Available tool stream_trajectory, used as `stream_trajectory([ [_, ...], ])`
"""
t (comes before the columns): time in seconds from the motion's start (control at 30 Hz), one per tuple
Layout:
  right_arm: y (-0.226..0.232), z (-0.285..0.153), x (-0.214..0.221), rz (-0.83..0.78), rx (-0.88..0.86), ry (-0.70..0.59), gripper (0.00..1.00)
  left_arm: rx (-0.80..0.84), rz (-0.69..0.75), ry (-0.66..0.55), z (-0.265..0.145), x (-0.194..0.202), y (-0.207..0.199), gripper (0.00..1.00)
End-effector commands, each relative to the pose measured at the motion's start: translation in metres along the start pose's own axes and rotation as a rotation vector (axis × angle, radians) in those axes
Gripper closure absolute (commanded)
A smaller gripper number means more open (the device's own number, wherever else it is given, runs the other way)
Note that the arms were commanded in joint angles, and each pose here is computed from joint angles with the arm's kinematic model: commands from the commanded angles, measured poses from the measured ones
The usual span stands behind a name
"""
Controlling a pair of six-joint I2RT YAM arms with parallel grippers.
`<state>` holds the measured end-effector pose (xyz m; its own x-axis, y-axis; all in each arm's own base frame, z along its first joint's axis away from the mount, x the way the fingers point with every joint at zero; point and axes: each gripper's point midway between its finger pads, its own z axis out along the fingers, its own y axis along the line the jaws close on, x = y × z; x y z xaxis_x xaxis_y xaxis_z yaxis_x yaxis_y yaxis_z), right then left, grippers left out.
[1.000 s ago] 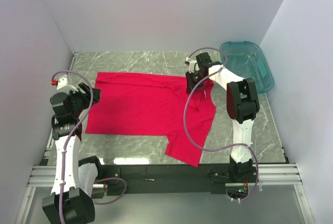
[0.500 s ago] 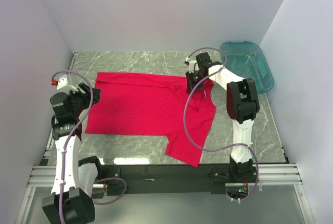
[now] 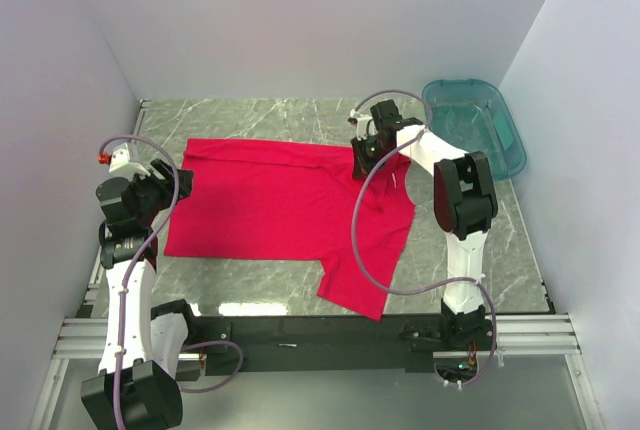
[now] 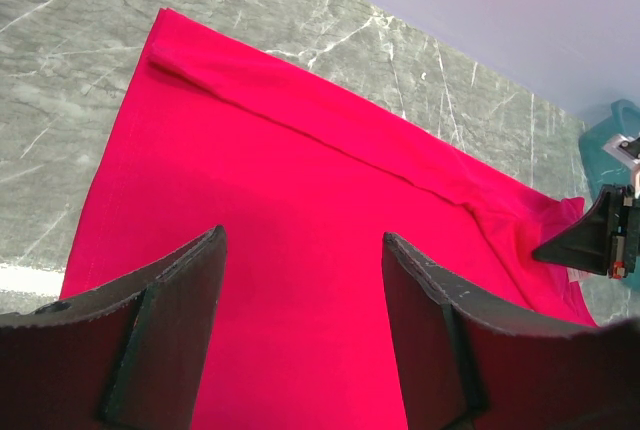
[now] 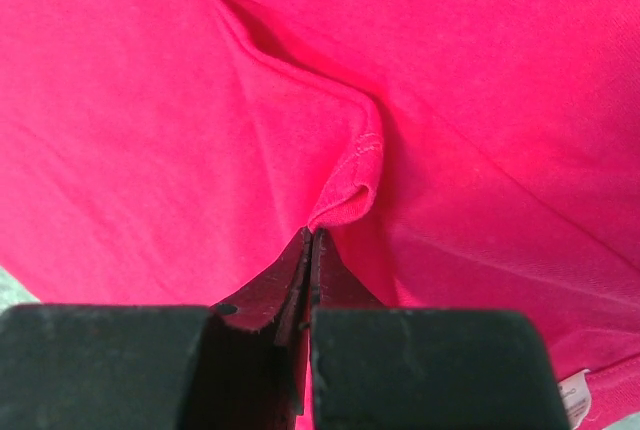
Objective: Fold and stack the t-shirts
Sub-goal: Fold the tshirt
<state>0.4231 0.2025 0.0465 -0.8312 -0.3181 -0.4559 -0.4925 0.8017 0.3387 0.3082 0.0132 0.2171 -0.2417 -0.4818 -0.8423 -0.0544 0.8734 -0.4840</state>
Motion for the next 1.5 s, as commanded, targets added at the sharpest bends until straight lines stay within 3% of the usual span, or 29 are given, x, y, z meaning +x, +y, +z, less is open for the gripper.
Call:
stream_trajectory([
  [0.0,0.022,-0.027,-0.024,-0.065,-0.027,-0.086,1.00,0.020,0.027,-0.020,0.000,-0.003,-0.002,0.31],
  [0.17,0.032,-0.025,-0.020,-0.084,-0.048,-0.072,1.00,0.017,0.026,-0.018,0.001,-0.003,-0.002,0.31],
  [0.4,0.096,-0.017,-0.004,-0.220,-0.154,-0.009,0.98,0.017,0.026,-0.017,0.001,-0.003,-0.002,0.31],
  [0.43,0.120,-0.014,0.005,-0.277,-0.197,0.027,0.94,0.015,0.024,-0.017,0.001,-0.003,-0.001,0.31],
  [0.47,0.127,-0.012,0.010,-0.298,-0.211,0.047,0.76,0.018,0.027,-0.019,0.000,-0.003,-0.002,0.31],
  [0.57,0.157,-0.010,0.025,-0.400,-0.251,0.084,0.62,0.012,0.026,-0.017,0.000,-0.003,-0.001,0.31],
  [0.8,0.138,-0.046,-0.007,-0.415,-0.208,-0.035,0.57,0.016,0.022,-0.020,0.000,-0.003,-0.002,0.31],
  [0.93,0.136,-0.081,0.006,-0.588,-0.323,-0.087,0.52,0.016,-0.017,-0.007,0.003,0.002,-0.001,0.28],
  [1.0,0.153,-0.110,0.012,-0.758,-0.360,-0.172,0.46,-0.028,-0.106,0.004,0.003,0.005,0.005,0.17],
  [1.07,0.158,-0.112,0.037,-0.859,-0.385,-0.214,0.43,-0.181,-0.252,0.038,0.002,0.016,0.027,0.03],
  [1.1,0.170,-0.134,0.027,-0.994,-0.352,-0.345,0.38,-0.243,-0.300,0.059,0.001,0.022,0.036,0.01],
  [1.13,0.166,-0.119,0.057,-1.011,-0.356,-0.322,0.31,-0.335,-0.360,0.149,-0.003,0.044,0.049,0.01],
  [1.17,0.165,-0.120,0.059,-1.038,-0.318,-0.363,0.14,-0.371,-0.389,0.168,-0.003,0.044,0.052,0.01],
  [1.2,0.169,-0.135,0.038,-1.037,-0.239,-0.501,0.07,-0.406,-0.411,0.205,-0.005,0.051,0.056,0.01],
  [1.23,0.146,-0.124,0.042,-0.947,-0.139,-0.489,0.00,-0.458,-0.440,0.266,-0.006,0.066,0.064,0.01],
  [1.3,0.116,-0.125,0.016,-0.743,-0.041,-0.466,0.00,-0.547,-0.490,0.346,-0.015,0.084,0.072,0.01],
  [1.33,0.094,-0.123,0.006,-0.634,-0.004,-0.430,0.05,-0.592,-0.508,0.383,-0.017,0.093,0.078,0.01],
  [1.37,0.038,-0.104,0.002,-0.437,0.073,-0.339,0.25,-0.647,-0.520,0.413,-0.024,0.100,0.084,0.01],
  [1.43,-0.005,-0.114,-0.023,-0.158,0.153,-0.291,0.51,-0.681,-0.518,0.440,-0.027,0.106,0.088,0.00],
  [1.47,-0.054,-0.102,-0.015,0.003,0.253,-0.236,0.53,-0.679,-0.511,0.445,-0.028,0.107,0.089,0.00],
])
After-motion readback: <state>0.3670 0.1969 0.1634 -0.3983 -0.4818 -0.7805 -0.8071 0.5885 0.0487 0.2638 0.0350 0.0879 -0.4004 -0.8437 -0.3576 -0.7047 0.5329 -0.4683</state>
